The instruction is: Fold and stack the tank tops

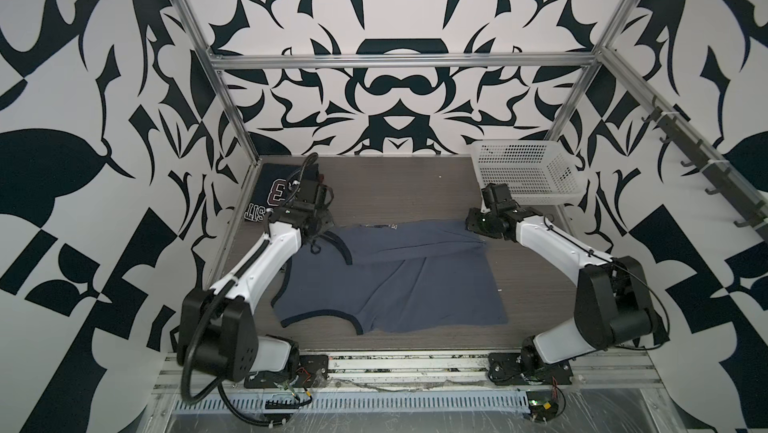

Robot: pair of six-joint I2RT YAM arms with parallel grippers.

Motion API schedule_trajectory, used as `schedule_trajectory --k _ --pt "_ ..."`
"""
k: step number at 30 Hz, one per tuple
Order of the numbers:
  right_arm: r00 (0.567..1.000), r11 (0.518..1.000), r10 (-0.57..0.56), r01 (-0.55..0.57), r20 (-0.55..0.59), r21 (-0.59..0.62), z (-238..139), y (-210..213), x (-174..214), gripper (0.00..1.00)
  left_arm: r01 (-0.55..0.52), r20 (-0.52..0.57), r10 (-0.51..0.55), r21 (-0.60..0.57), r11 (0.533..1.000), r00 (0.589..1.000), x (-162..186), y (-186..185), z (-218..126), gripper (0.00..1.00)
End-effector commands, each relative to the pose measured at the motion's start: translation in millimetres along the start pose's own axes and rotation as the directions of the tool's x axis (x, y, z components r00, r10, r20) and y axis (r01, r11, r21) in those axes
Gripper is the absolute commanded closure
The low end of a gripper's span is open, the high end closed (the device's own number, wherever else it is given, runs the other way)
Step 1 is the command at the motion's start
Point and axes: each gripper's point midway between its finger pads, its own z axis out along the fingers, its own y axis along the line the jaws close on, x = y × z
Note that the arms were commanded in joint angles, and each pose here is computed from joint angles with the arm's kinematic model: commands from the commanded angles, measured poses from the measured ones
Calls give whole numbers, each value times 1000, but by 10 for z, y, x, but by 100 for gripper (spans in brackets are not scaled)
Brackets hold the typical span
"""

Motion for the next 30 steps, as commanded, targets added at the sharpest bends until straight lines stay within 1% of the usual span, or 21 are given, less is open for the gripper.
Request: schedule_trajectory --k 1,3,5,15,19,21,22,28,30 --pt "1000 1000 -8 8 -10 -22 33 103 -30 47 3 -93 -22 -196 981 995 -22 418 218 28" --pt "1000 1000 -9 9 -17 -26 80 104 -8 47 42 -113 -65 -197 980 991 -112 466 358 28" --pt "999 999 -20 20 -28 -25 120 100 18 46 55 -123 -84 -220 974 989 -190 509 493 28" --pt "996 997 -34 27 -83 -77 284 163 170 43 75 -135 -102 -193 978 986 -412 354 954 28" --pt "995 997 -35 28 -88 -77 308 159 182 42 67 -154 -106 -236 969 982 -409 386 1071 30" --pt "996 996 -36 29 -87 -80 299 174 176 42 59 -155 -100 -252 966 983 -415 411 1120 33" --pt "996 996 -36 29 -86 -80 295 175 172 42 57 -159 -102 -264 963 982 -412 441 1141 36" --pt "996 998 -40 35 -80 -60 250 139 162 42 56 -166 -109 -297 953 980 -405 537 1165 48" --pt "996 998 -41 37 -75 -56 234 128 161 42 54 -166 -108 -301 952 980 -398 552 1164 55"
